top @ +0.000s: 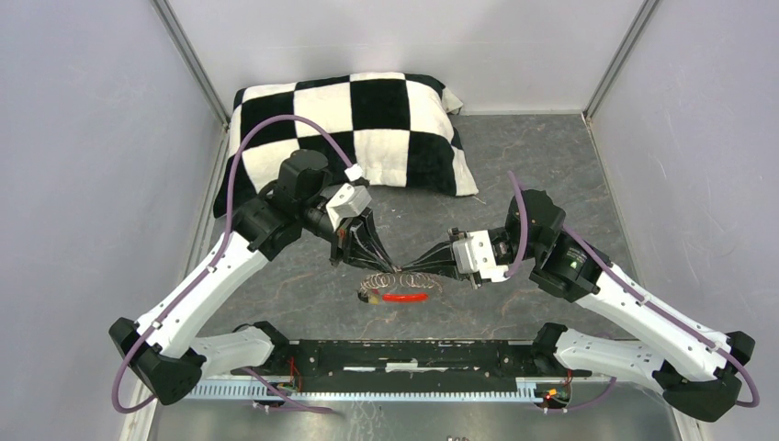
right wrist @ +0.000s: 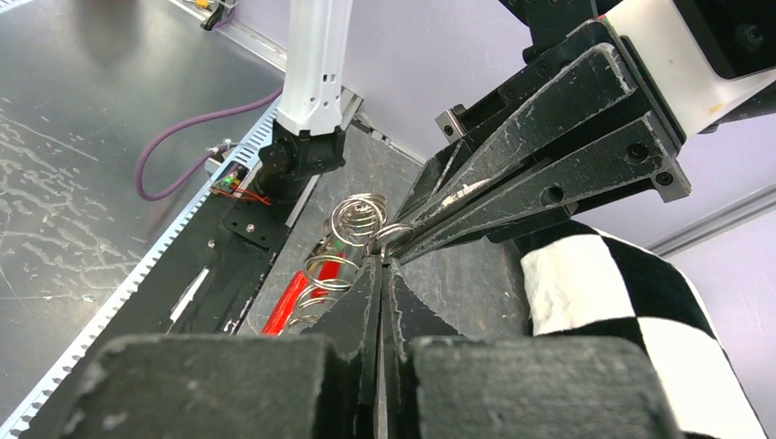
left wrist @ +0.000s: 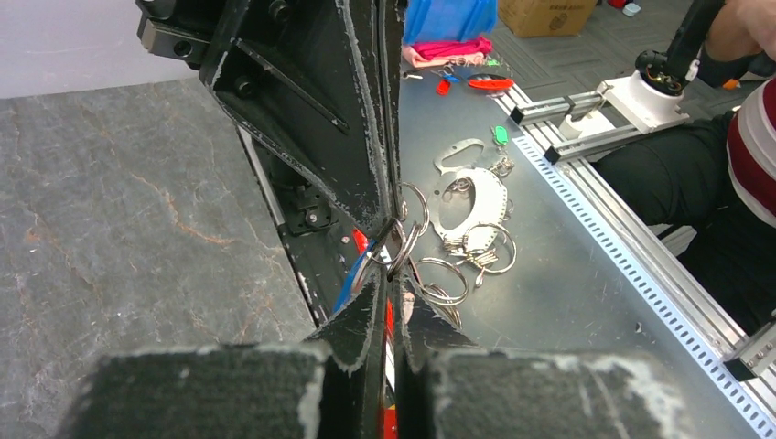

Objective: Put the keys on the keyring

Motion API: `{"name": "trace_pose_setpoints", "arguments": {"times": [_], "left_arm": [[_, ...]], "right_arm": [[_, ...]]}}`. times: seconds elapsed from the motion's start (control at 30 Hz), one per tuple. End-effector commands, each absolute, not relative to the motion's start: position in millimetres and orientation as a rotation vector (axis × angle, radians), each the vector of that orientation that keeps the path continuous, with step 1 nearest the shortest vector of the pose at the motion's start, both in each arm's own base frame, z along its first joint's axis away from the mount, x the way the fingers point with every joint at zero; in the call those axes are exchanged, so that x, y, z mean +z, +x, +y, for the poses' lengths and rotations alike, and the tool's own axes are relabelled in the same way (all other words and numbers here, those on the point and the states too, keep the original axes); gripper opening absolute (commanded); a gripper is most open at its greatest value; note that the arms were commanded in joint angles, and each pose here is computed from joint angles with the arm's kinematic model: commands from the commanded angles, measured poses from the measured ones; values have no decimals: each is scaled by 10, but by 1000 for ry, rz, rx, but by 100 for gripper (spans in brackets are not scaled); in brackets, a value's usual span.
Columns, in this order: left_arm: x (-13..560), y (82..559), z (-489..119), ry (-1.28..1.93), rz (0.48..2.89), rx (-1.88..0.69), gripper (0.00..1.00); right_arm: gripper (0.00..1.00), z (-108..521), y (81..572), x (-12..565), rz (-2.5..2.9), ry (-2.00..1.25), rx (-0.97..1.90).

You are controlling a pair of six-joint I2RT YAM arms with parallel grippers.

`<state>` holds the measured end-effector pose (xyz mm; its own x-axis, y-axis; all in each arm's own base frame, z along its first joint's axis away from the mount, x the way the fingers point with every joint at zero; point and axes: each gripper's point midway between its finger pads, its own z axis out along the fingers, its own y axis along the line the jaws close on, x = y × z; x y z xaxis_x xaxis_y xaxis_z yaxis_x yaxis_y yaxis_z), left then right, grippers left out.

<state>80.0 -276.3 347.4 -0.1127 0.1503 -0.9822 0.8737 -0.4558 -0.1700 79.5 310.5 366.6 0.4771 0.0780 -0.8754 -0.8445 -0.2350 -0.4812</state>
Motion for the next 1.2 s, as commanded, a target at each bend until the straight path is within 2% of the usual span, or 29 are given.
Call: {"name": "trace_pose_setpoints", "arguments": {"times": [0.0,1.17], "left_arm": [[3603,870,-2798,1541,1144,-1576,2],[3411,893,-2790,1550,1236,-1522,2]], "right_arm": [[0,3091,702,3666,658,-1585,1026],[0,3113,838,3809,672,-1491,968]]}}
